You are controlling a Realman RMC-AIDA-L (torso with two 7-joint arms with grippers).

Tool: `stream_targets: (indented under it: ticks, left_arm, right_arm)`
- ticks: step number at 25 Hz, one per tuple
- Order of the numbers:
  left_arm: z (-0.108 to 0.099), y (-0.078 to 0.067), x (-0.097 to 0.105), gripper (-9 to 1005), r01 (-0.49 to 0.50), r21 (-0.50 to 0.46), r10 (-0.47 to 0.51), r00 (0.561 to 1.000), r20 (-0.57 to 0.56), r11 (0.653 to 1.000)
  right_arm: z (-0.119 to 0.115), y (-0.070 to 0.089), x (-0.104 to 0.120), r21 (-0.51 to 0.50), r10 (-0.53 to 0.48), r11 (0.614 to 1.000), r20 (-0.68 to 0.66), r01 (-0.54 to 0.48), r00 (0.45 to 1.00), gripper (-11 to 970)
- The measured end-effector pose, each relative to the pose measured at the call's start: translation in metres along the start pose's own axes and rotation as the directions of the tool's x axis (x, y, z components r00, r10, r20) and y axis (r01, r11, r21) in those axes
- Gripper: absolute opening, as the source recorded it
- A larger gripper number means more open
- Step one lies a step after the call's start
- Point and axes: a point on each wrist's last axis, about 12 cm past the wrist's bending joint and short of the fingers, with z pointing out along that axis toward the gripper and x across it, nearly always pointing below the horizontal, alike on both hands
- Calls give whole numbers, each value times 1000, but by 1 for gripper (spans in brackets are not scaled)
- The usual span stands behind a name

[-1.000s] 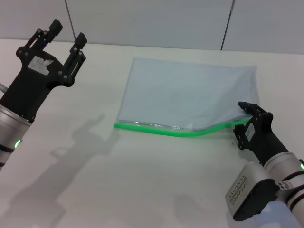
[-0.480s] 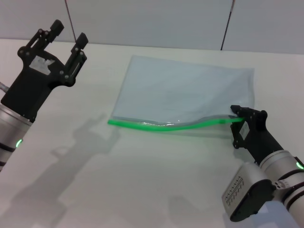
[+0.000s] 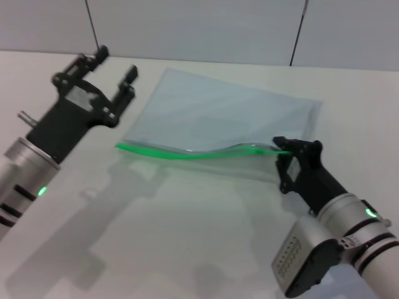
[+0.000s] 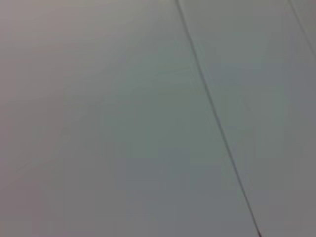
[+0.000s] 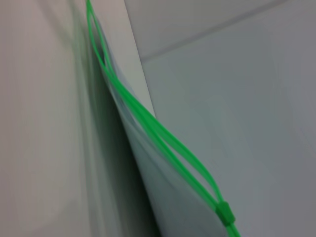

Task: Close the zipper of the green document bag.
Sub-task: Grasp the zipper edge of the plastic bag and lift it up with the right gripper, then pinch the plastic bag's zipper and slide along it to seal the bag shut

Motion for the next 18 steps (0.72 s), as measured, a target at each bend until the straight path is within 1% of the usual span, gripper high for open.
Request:
stream_targets:
  ticks: [4,6,8,11,13,18]
  left_arm:
    - [7,-9,8,546,-79,86,85,994,-62,993]
    - [11,-17,11,546,-129,146,141,987,-77,981]
    - [13,-23,12,546,-161,197,178,981,-72,967]
    - [13,-34,13,545,-202,282,225,973,-53,938]
    - [12,-39,13,545,-225,320,251,967,-40,920]
    - [13,-46,14,544,-256,383,285,958,-22,888]
  right_arm:
    - [7,-3,-12,-16,12,1000,43,-12,999,53]
    - [9,-5,-15,-16,14,1000,54,-13,998,49]
    - [9,-5,-17,-17,18,1000,60,-17,998,50]
    - [10,-6,-18,-17,23,1000,62,-22,998,52]
    - [11,-6,-20,-15,24,1000,65,-23,998,54]
    - [11,-7,-27,-12,13,1000,99,-12,995,57]
